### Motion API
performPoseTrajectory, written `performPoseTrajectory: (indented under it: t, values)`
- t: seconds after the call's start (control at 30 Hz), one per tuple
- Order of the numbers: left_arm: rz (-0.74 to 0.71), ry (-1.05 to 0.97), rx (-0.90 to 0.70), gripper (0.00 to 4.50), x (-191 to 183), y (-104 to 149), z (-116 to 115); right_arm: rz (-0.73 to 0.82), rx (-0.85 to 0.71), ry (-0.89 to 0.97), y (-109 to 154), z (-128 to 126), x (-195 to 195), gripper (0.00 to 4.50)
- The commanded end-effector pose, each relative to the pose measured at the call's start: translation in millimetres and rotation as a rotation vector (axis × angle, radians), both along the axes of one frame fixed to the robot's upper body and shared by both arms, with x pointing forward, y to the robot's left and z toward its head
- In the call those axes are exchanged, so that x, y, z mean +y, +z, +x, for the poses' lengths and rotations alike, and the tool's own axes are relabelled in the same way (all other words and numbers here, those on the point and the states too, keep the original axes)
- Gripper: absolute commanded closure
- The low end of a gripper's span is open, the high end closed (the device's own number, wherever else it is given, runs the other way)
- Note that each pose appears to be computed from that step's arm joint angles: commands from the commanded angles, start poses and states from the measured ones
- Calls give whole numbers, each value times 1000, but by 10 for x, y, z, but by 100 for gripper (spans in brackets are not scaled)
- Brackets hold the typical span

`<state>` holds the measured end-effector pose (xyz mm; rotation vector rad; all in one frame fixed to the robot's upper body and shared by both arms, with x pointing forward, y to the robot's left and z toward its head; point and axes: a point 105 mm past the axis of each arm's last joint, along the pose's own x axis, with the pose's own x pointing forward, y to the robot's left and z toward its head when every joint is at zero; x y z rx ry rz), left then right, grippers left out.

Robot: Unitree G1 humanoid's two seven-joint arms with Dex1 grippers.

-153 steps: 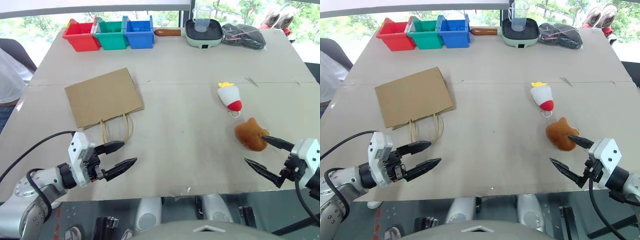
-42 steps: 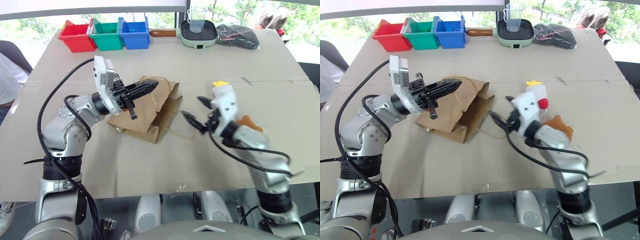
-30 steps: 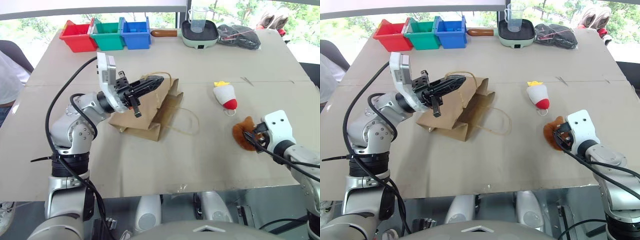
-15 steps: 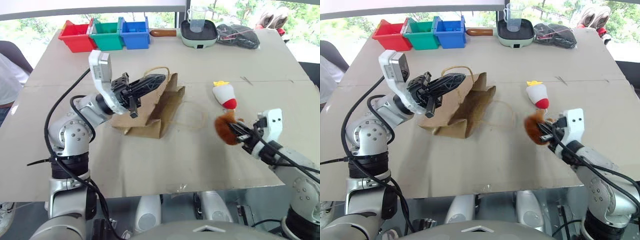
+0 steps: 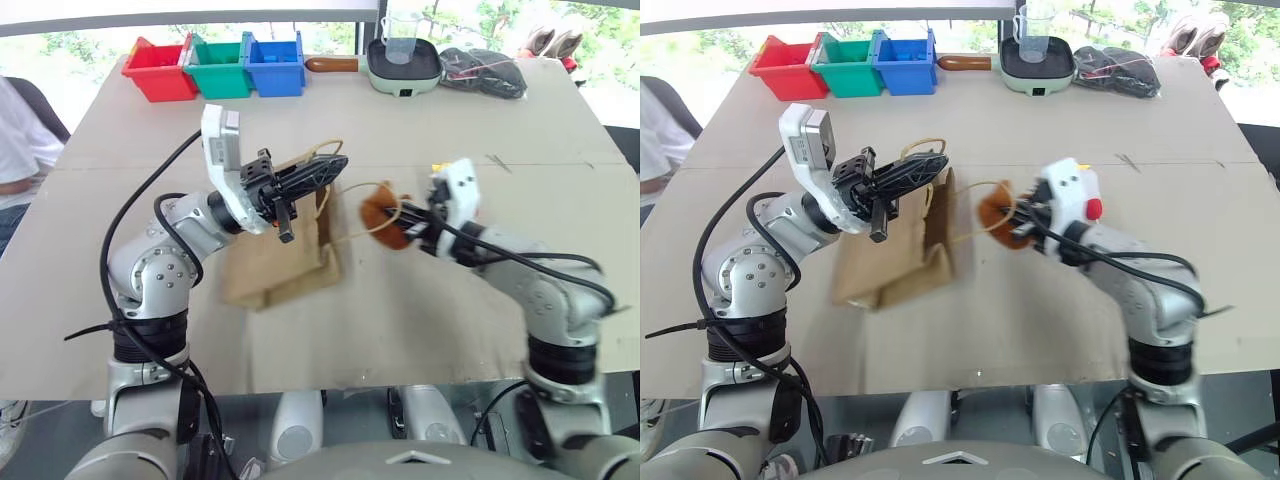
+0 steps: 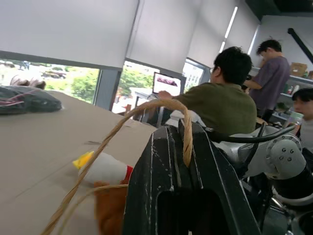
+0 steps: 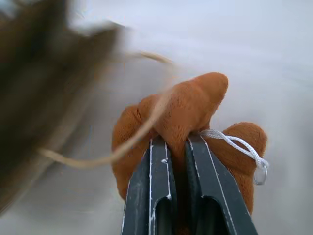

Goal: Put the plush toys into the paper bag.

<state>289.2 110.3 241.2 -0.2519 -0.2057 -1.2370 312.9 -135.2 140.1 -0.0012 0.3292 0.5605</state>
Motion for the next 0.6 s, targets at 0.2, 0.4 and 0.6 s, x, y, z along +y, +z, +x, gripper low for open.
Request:
performPoseTrajectory:
  t: [0.2, 0.4, 0.6]
  values:
    - [6, -14, -55, 450, -42, 49, -67, 157, -263, -126, 838, 22, -384, 447]
    - [-3, -44, -73, 450, -128, 90, 5, 242, -257, 115, 953, 71, 357, 447]
    - [-10, -56, -118, 450, -199, 200, 69, 217, -85, 481, 500, -114, 1243, 447]
